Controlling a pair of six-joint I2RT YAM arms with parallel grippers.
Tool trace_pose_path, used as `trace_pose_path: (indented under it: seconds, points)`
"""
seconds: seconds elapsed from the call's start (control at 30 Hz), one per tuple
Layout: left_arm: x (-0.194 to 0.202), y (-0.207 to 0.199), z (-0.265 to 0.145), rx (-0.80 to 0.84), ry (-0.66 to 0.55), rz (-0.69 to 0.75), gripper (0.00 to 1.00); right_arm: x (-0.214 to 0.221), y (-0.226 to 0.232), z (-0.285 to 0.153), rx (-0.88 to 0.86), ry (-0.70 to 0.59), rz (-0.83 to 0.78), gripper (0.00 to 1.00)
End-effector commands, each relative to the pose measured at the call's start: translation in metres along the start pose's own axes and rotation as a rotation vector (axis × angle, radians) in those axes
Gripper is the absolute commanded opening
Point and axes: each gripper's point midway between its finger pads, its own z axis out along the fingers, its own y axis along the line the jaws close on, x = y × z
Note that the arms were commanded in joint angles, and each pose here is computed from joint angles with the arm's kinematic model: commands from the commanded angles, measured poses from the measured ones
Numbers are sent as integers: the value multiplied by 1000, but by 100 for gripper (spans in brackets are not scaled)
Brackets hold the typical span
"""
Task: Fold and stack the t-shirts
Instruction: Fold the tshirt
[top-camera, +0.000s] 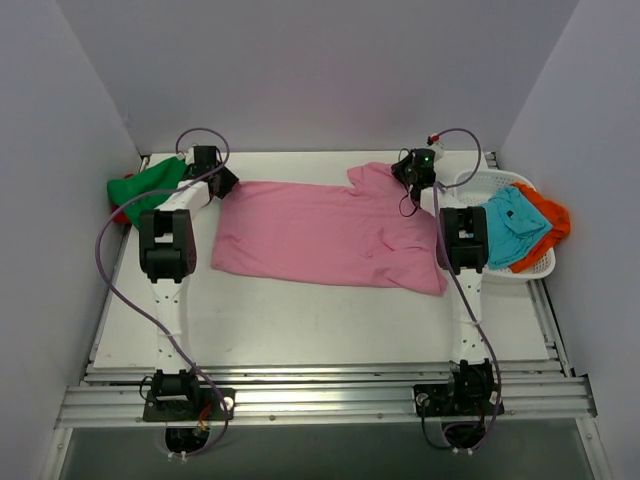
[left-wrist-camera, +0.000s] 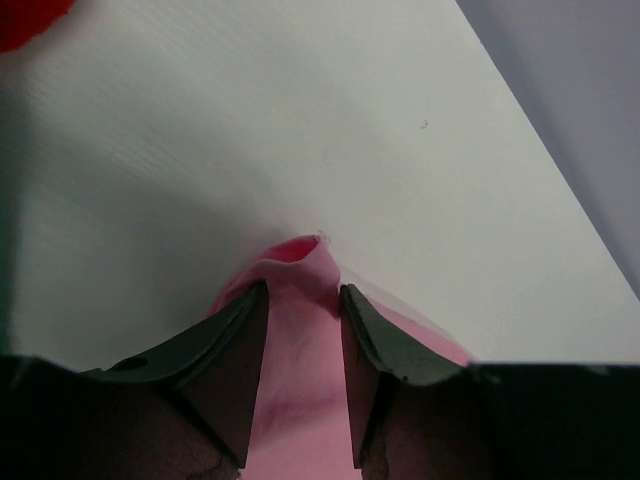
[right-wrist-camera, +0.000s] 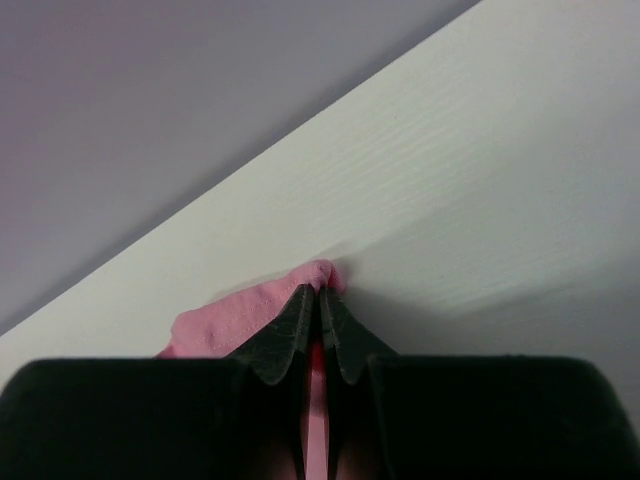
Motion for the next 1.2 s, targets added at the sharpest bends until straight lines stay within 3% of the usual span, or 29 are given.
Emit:
trace_pose_path:
  seconds: [0.0,0.23,0.37,0.63,1.17]
  points:
    - [3,13,7,-50,11,8,44,18,-22,-11,69,84,-4,0]
    - [2,13,11,-53,8,12,12,24,-24,-11,62,94,3,0]
    - [-3,12,15,-47,-1,7,3,24,-23,-10,57,96,3,0]
    - [-18,-4,9,-6,-30,14,2,0,-3,-17,28,67,-6,0]
    - [-44,-42,-43,103,-97,52,2,-46,66,-60,-53,7,-72,0]
